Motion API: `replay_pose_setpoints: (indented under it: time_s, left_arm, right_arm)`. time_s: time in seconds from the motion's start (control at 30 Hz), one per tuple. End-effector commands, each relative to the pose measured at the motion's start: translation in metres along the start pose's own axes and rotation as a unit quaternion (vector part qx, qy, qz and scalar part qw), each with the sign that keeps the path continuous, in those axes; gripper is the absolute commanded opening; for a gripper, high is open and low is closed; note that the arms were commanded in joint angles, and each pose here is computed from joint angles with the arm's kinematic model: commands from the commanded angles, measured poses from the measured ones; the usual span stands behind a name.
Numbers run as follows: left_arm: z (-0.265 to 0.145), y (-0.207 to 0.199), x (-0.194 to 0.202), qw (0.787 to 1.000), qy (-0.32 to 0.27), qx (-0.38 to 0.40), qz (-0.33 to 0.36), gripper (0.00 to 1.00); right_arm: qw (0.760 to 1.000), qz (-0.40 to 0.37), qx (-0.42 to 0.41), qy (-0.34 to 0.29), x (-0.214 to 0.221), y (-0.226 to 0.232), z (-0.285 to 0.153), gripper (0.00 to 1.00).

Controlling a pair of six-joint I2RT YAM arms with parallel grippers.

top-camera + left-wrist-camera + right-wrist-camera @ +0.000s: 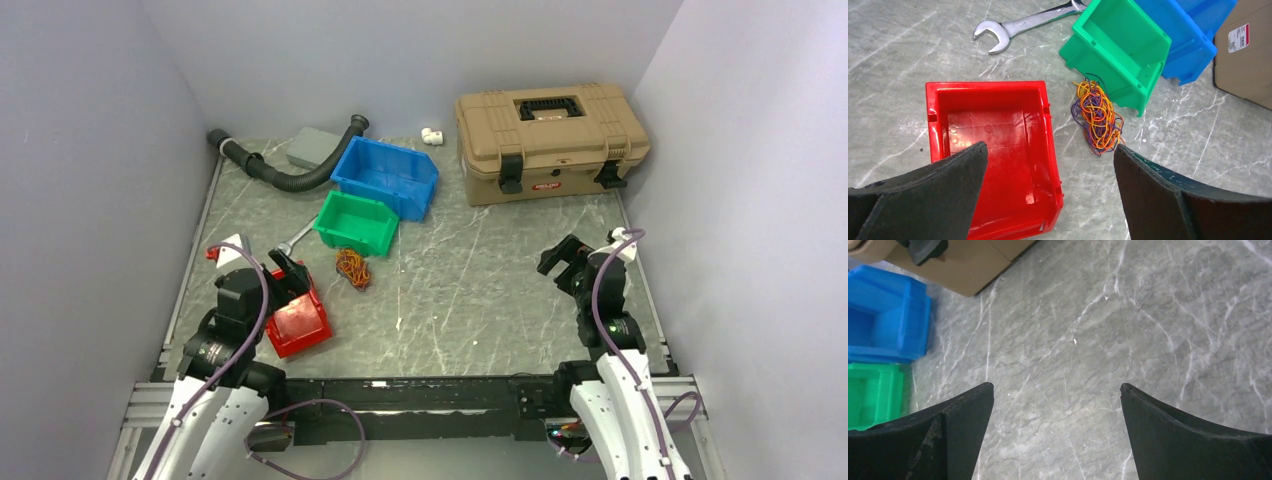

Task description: Untangle the cables

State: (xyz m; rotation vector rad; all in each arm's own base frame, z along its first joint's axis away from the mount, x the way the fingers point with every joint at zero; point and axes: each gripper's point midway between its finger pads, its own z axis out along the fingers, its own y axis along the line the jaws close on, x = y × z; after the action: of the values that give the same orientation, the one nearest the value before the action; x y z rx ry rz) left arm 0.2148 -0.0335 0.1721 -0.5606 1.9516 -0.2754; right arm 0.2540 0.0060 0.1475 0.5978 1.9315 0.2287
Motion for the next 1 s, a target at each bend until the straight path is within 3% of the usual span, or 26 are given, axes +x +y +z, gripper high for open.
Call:
replay_pose_setpoints:
  time_s: [0.0,0.13,0.33,0.67,0.83,0.97]
  left_arm:
    - [-0.011,-0.009,-0.016,0.999,-0.009,0.02,0.03,0.99]
    - [-0.011,-0.014,-0.01,0.998,0.015,0.029,0.046,0.99]
    - [-0.01,-0.013,-0.009,0.998,0.029,0.016,0.06,0.99]
    - [-0.007,-0.018,-0.003,0.995,0.06,0.022,0.079,0.99]
    - [-0.007,-0.021,-0.007,0.994,0.062,0.024,0.087,0.99]
    - [-0.006,-0.021,-0.01,0.994,0.058,0.021,0.093,0.99]
  right_arm:
    - [1.0,-0.008,0.006,0.009,-0.004,0.002,0.002,1.0]
    - [0.997,-0.054,-0.045,0.027,-0.005,0.021,0.002,1.0]
    - [0.975,-0.111,-0.178,0.073,0.018,0.095,0.002,0.94]
    - [0.911,-0.22,-0.318,0.145,0.136,0.256,-0.013,0.94]
    - [0.877,-0.238,-0.382,0.171,0.188,0.329,-0.015,0.82]
    - [0.863,-0.244,-0.402,0.186,0.219,0.36,-0.008,0.76]
